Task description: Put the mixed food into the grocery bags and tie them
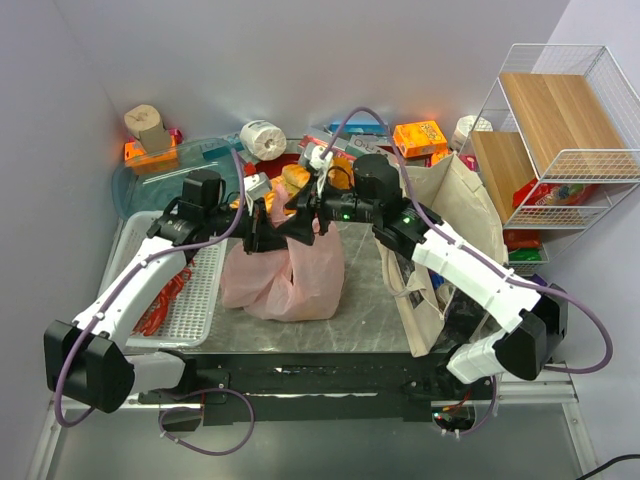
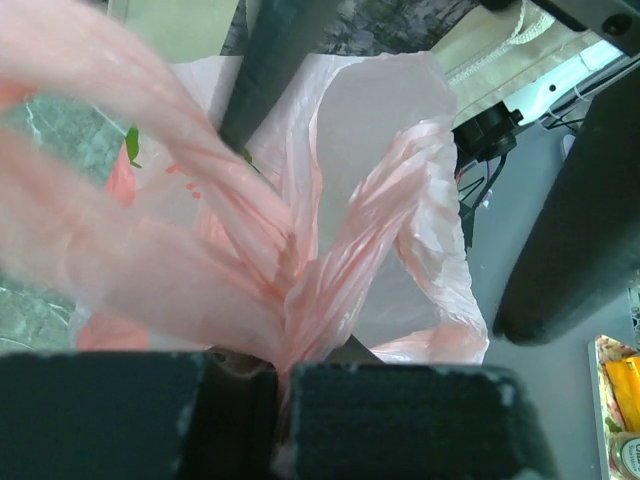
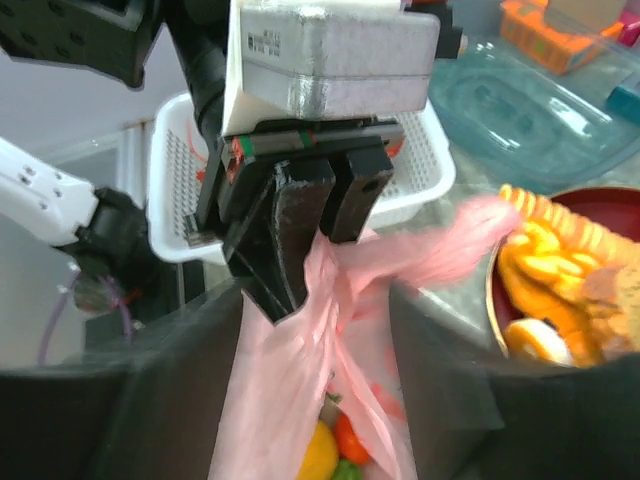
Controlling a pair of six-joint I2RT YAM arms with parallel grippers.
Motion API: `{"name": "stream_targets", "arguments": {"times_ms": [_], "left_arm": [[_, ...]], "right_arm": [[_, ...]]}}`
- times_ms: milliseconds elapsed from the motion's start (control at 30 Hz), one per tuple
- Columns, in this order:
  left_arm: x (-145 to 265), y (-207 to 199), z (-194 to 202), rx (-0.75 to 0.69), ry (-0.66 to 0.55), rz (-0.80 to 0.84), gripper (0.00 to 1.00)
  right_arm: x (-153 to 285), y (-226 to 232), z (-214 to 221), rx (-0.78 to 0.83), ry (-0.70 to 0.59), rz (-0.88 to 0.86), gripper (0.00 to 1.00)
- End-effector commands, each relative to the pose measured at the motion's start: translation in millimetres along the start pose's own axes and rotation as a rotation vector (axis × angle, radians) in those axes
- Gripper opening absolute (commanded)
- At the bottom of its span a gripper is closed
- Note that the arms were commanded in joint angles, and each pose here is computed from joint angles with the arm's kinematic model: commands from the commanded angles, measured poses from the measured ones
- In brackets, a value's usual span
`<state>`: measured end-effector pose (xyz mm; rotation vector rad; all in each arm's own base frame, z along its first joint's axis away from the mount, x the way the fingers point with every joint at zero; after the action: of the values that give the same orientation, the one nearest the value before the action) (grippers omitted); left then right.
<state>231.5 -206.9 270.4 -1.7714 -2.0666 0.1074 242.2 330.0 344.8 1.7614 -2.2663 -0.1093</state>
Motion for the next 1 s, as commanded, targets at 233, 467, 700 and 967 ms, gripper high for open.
{"name": "stream_targets", "arguments": {"times_ms": [233, 467, 700, 967], "left_arm": [[3.8, -7.2, -10.3, -0.074, -0.038, 0.01, 0.01], [4.5, -10.3, -12.1, -0.084, -0.048, 0.018, 0.01], [2.1, -9.6, -10.2, -0.073, -0.04, 0.022, 0.01], [1.0, -9.3, -9.6, -0.058, -0.034, 0.027, 0.01]], "right_arm": [[35.5, 3.1, -61.9, -0.113, -0.167, 0.095, 0.9], [21.0, -32.0, -53.4, -0.29, -0.162, 0.127, 0.9], [-1.3, -34.2, -48.0, -0.318, -0.157, 0.022, 0.89], [1.6, -20.4, -50.6, -0.289, -0.21, -0.077, 0.19]]}}
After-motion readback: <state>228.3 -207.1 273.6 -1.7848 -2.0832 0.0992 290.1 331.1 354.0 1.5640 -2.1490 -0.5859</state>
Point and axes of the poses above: each gripper's point midway between its finger pads, its own x axis back along the fingers, its own y axis along the line the jaws close on, z = x × y, the point moved 4 cm from there along x, back along the fingers, and after that the axes turned 6 degrees about -x, right-handed, at the moved point
